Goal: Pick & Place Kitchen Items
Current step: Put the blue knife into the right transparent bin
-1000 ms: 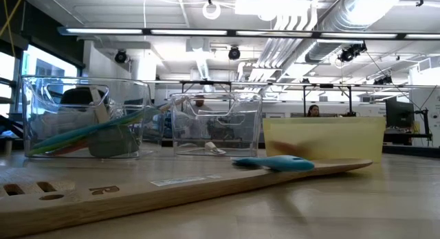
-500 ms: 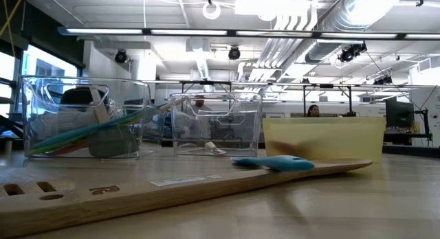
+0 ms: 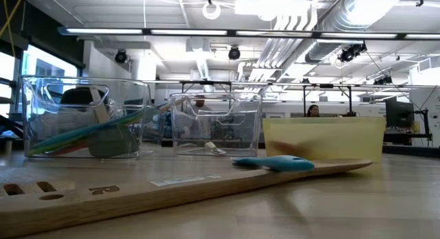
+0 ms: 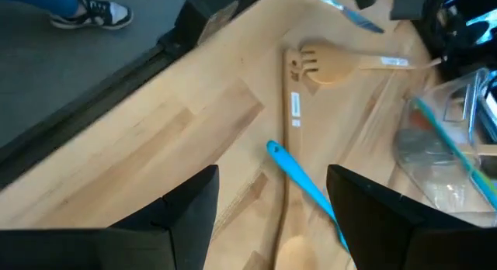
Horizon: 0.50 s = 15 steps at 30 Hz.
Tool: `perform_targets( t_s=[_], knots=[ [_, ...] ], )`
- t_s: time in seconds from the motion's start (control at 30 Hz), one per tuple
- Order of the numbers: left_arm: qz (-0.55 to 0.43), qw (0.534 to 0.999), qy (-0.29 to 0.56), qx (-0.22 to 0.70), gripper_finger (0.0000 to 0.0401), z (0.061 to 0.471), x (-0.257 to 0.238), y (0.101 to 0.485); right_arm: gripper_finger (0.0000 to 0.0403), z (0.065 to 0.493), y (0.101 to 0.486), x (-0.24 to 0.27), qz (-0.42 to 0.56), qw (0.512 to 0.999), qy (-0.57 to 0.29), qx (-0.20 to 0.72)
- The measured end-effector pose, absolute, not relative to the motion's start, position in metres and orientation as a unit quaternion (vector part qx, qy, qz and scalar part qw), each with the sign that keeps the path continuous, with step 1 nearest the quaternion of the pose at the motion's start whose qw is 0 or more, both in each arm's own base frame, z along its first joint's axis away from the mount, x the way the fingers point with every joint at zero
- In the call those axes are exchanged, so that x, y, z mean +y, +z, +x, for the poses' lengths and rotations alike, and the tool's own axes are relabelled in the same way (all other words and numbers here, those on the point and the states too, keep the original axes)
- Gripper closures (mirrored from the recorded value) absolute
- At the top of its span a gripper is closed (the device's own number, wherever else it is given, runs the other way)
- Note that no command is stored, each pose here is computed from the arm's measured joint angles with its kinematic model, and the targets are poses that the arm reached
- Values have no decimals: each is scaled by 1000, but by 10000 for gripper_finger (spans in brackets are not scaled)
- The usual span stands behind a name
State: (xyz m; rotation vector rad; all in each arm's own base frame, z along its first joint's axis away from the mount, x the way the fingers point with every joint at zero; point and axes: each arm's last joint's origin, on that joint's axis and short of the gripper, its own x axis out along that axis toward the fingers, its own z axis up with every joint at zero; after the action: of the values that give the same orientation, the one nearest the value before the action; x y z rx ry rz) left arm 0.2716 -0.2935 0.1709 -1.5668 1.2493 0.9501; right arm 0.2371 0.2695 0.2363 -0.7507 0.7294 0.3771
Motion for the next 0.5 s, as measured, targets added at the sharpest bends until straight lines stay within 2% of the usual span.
perform_targets(
  t_s=[0.13, 0.5],
  knots=[
    [-631, 426, 389, 519, 211, 277, -290, 167, 171, 242, 235, 263, -350, 840, 196, 365],
    [-606, 415, 417, 535, 211, 273, -286, 162, 171, 253, 230, 246, -310, 822, 230, 419]
  ],
)
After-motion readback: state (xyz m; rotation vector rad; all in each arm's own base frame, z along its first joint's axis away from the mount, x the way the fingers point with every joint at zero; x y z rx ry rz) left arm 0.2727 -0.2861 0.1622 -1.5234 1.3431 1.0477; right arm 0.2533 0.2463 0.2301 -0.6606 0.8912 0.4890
